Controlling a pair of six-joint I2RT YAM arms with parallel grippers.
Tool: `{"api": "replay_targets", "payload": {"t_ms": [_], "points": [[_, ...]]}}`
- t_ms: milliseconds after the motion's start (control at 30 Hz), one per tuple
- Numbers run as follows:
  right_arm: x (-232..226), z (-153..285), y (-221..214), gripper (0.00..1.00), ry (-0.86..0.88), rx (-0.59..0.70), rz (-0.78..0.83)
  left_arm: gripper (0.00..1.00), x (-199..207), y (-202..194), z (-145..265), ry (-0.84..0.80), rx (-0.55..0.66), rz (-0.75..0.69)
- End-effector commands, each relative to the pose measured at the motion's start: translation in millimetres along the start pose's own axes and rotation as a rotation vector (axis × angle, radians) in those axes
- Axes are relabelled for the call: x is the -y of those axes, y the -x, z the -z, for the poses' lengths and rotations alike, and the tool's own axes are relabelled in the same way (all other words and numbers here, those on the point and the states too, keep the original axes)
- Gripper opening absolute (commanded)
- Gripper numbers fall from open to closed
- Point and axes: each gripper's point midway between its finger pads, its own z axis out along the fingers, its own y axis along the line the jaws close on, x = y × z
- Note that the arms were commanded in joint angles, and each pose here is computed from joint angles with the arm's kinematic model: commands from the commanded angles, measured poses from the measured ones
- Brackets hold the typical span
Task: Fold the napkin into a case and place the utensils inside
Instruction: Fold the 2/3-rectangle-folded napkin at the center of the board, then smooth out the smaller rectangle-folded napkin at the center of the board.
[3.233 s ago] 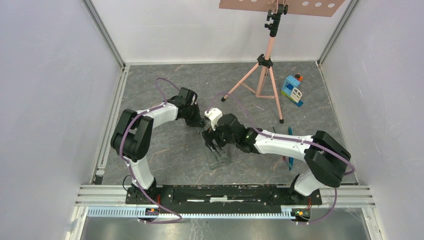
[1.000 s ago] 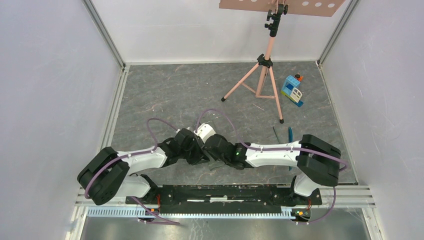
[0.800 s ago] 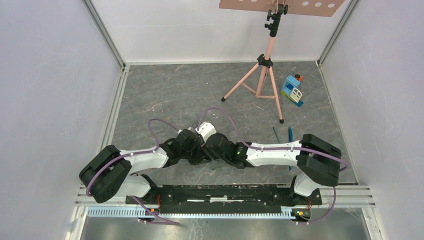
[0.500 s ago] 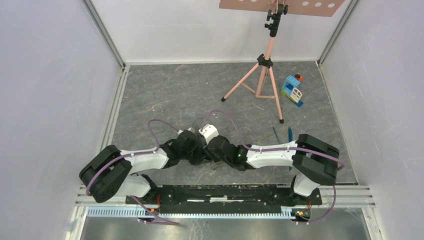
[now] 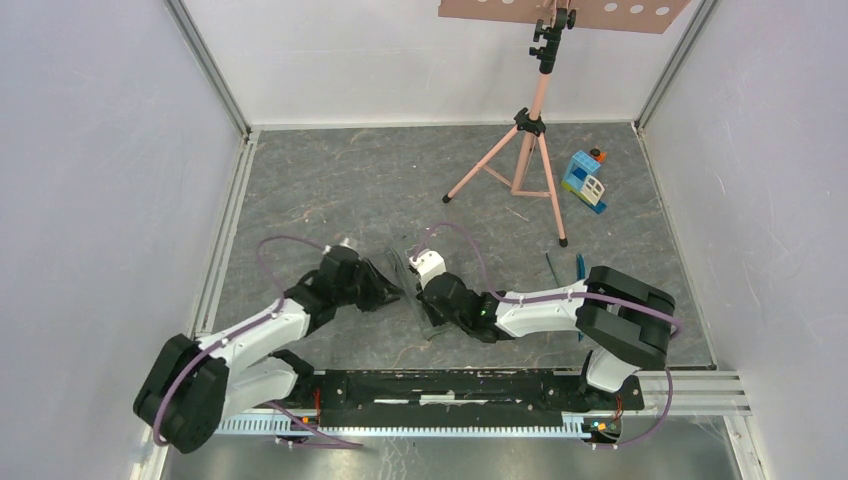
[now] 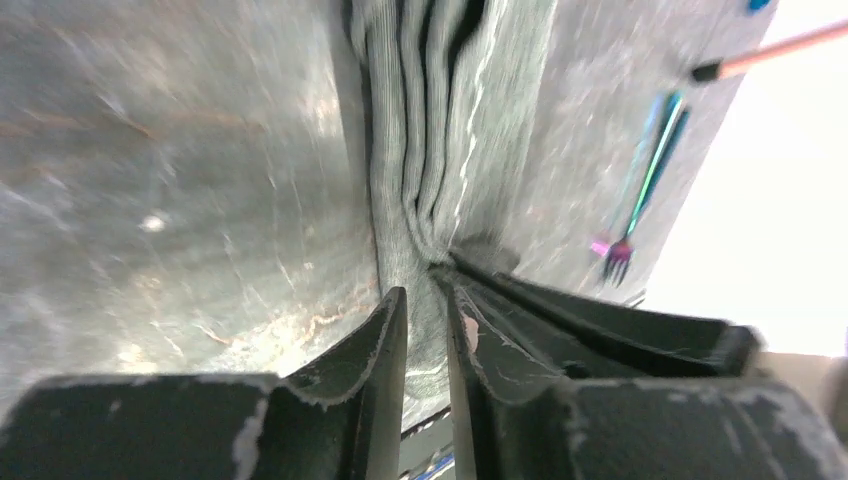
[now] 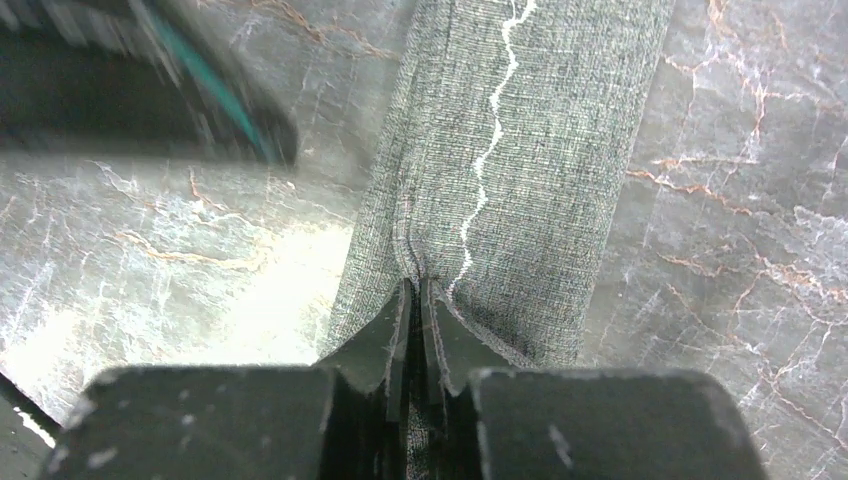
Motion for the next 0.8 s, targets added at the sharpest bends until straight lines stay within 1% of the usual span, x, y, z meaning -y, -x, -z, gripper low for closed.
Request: {"api": "replay_targets", "payload": {"t_ms": [0, 100, 167, 200, 267, 367, 433, 533, 600, 667, 767], "points": [[-3.8, 2.1, 4.4, 0.12, 0.042, 0.029, -0.053, 0.28, 24.9, 39.8, 18.1, -0.077, 0.038, -0.041], [-2.8, 1.8, 3.2, 0.12, 0.049, 0.028, -0.062, 0.24, 58.7, 53.8, 11.0, -0.169, 0.006, -0.073], [-2.1, 2.0, 4.0, 0.12, 0.052, 0.030, -0.065, 0.17, 73.7, 54.3, -2.7, -0.211, -0.062, -0.076], [-2.8, 2.3, 5.2, 0.13, 0.056, 0.032, -0.065, 0.16, 78.6, 55.3, -7.5, -0.226, -0.080, -0.076], [-4.2, 4.0, 7.3, 0.13, 0.066, 0.036, -0.065, 0.16, 77.3, 61.6, -19.2, -0.198, -0.080, -0.078], [-8.1, 6.1, 12.5, 0.14, 0.088, 0.044, -0.077, 0.15, 56.1, 76.5, -40.6, -0.074, -0.042, -0.122], [-14.6, 7.1, 16.9, 0.17, 0.122, 0.039, -0.085, 0.13, 38.5, 80.3, -53.7, 0.014, -0.056, -0.140], [-25.8, 12.3, 21.6, 0.24, 0.210, 0.023, -0.117, 0.08, 15.4, 87.6, -70.4, 0.116, -0.067, -0.165], [-28.1, 20.0, 25.8, 0.34, 0.285, 0.029, -0.174, 0.07, 2.2, 91.0, -76.3, 0.161, -0.076, -0.172], [-32.4, 30.6, 31.9, 0.44, 0.396, 0.038, -0.228, 0.06, -5.8, 91.6, -80.2, 0.175, -0.090, -0.169], [-28.1, 41.6, 36.4, 0.53, 0.478, 0.045, -0.263, 0.05, -12.2, 91.8, -82.7, 0.173, -0.109, -0.162]]}}
